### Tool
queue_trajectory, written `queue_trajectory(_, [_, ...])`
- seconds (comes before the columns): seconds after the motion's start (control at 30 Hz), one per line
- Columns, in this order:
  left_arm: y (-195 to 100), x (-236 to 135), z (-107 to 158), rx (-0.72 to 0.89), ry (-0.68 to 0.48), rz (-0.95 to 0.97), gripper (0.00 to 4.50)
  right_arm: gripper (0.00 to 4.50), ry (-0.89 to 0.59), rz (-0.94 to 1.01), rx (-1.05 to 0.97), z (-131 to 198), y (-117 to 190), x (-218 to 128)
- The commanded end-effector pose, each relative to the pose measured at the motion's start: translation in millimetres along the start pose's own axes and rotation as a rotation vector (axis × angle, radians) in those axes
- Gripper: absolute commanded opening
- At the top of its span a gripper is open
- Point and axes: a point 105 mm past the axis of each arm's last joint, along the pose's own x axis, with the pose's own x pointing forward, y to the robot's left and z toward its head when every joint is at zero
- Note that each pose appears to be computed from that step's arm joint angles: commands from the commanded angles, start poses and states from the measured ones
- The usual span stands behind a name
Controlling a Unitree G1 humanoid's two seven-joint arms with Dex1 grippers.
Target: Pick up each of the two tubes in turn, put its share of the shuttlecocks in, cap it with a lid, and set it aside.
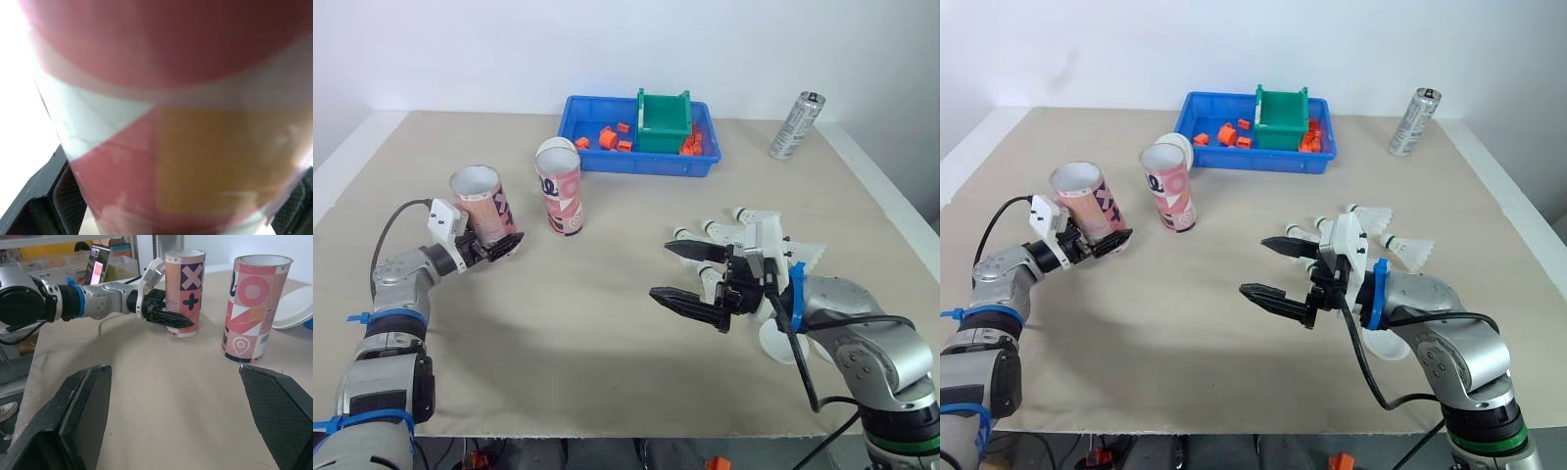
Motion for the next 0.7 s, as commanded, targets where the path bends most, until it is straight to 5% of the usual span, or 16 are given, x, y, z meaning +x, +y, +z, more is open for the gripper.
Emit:
queue_trajectory(0.03, [7.4,-2.4,10.9,0.037,-0.032,0.033,3.72,4.5,-0.024,0.01,-0.054,14.2,2.3,-2.3])
queue_trajectory(0.7, [9.6,-8.4,11.1,0.035,-0.041,0.049,3.72,4.5,-0.026,0.016,-0.058,15.2,0.4,-1.5])
